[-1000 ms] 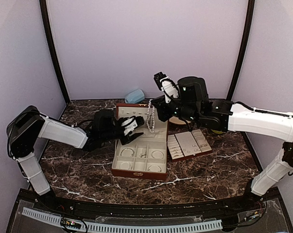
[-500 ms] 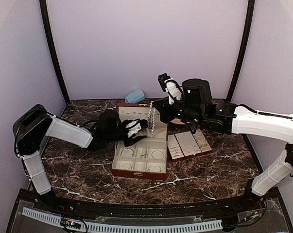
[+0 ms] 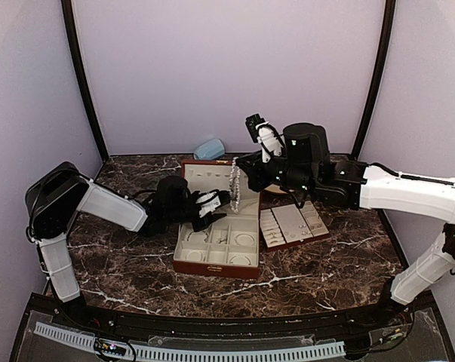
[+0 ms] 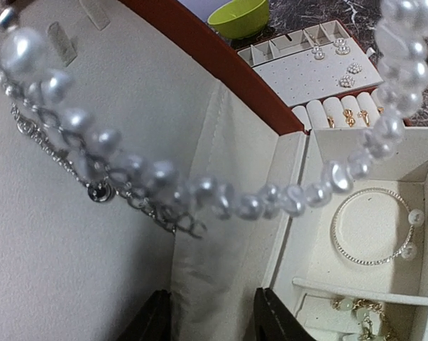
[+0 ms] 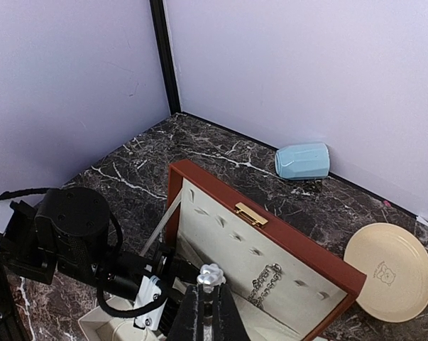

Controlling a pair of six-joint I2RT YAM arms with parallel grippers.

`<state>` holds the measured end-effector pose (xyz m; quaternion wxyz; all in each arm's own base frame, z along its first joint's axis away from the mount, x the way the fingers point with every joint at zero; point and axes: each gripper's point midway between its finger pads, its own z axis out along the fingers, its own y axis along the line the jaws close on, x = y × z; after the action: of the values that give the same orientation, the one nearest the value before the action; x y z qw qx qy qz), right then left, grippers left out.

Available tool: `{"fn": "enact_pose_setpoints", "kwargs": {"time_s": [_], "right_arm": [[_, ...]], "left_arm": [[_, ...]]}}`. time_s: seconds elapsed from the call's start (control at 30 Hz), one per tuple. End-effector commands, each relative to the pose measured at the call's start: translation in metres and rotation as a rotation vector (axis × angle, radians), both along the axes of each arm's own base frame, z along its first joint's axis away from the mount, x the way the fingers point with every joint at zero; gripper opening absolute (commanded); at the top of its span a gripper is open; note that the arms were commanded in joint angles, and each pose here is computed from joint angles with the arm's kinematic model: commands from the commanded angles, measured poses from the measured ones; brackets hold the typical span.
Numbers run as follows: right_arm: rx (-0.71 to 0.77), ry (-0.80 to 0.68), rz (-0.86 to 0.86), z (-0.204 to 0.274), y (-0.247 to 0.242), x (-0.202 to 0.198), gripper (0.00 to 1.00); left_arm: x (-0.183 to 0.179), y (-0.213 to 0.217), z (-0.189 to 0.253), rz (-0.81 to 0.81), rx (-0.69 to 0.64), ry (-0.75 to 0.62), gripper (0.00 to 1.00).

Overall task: Organize the mixed jewelry
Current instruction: Open the compartment pouch of the jewelry box.

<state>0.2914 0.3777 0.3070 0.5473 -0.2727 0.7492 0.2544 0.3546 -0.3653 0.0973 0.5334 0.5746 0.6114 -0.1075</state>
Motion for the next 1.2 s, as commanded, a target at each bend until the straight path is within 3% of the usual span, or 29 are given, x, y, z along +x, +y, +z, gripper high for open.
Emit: {"fn": "enact_pose_setpoints", "kwargs": {"time_s": [0.0, 0.3, 0.77, 1.17], "right_arm": [[0.051, -0.041, -0.005, 0.020, -0.005, 0.000, 0.00], [0.015, -0.071, -0.009, 0.020, 0.000, 0.007, 0.00], [-0.042, -0.135, 0.001, 0.015, 0.018, 0.027, 0.00], [-0.095, -0.228, 0.020, 0.013, 0.028, 0.039, 0.00]], "left_arm": [[-0.001, 0.007, -0.010, 0.025, 0.026, 0.025, 0.33], [-0.014, 0.008, 0.008, 0.027, -0.028, -0.001, 0.19], [-0.016, 0.008, -0.002, 0.025, -0.011, 0.026, 0.01], [-0.024, 0.007, -0.001, -0.003, -0.018, 0.028, 0.00]]}}
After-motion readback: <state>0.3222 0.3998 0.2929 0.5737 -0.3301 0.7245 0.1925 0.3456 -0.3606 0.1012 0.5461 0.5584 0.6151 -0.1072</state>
